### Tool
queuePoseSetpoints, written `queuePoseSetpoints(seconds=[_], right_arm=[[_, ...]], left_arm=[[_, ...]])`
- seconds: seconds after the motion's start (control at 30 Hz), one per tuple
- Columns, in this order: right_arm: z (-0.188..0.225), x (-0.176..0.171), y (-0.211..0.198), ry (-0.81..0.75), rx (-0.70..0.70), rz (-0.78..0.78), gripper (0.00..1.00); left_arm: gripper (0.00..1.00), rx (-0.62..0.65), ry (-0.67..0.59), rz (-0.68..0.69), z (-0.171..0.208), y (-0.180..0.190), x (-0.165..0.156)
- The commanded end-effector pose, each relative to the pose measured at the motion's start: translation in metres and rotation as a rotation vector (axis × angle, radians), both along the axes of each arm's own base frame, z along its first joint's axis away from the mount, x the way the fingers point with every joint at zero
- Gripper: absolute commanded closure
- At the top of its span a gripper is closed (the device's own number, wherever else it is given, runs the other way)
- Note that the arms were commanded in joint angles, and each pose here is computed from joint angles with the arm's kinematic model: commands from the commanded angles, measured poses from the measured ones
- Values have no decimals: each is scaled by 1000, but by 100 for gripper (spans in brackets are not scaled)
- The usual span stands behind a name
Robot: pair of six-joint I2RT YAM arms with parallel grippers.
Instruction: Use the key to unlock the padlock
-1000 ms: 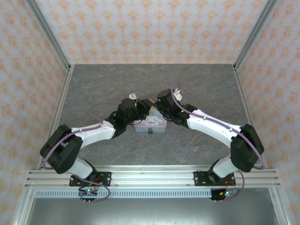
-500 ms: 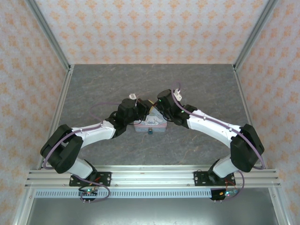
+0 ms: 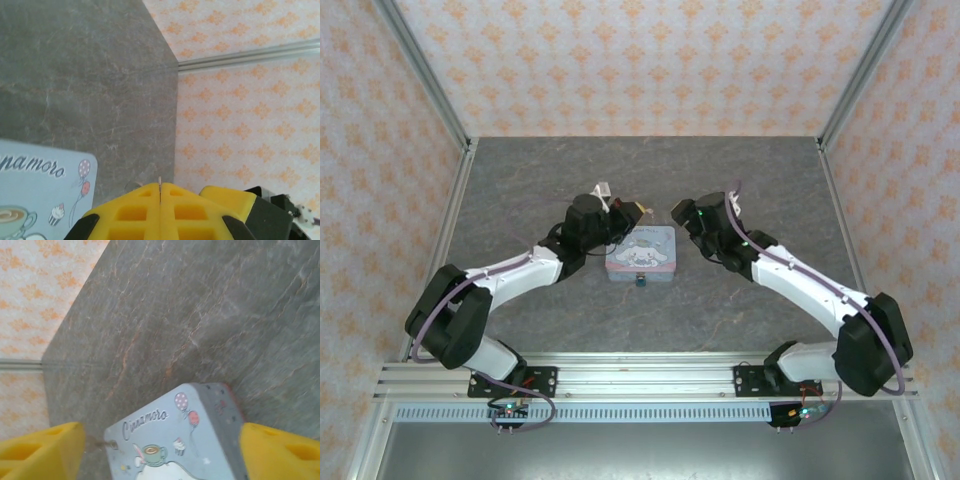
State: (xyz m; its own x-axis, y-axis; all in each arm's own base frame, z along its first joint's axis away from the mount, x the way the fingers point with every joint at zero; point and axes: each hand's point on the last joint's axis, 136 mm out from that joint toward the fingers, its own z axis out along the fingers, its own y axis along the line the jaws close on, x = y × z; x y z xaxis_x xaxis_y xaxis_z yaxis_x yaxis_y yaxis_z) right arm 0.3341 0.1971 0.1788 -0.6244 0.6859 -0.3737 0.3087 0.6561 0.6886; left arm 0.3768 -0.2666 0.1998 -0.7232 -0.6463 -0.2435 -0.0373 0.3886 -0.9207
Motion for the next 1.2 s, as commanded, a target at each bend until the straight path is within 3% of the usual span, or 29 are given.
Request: queuePoseSetpoints(seconds=[0.0,0.1,0.33,0.7,0.97,1.17], right_arm=[[1,-5,0,-23,-41,115,13],[7,-1,9,-107,79,192,8],[29,8,15,-250,209,290,12],[71,11,40,-438,367,417,37],[84,21,50,-491,480,418,43],[81,23,56,-488,514,433,47]], left_arm=[[100,109,-148,-149,34,-5,-8],[100,146,-208,-217,43,-5,-9],[100,139,-265,-316,47,1,-7],[100,72,-286,-365,50,-7,-10],[100,-41,-257,-348,45,-12,-4],[100,-56,-254,-354,44,-14,-2]])
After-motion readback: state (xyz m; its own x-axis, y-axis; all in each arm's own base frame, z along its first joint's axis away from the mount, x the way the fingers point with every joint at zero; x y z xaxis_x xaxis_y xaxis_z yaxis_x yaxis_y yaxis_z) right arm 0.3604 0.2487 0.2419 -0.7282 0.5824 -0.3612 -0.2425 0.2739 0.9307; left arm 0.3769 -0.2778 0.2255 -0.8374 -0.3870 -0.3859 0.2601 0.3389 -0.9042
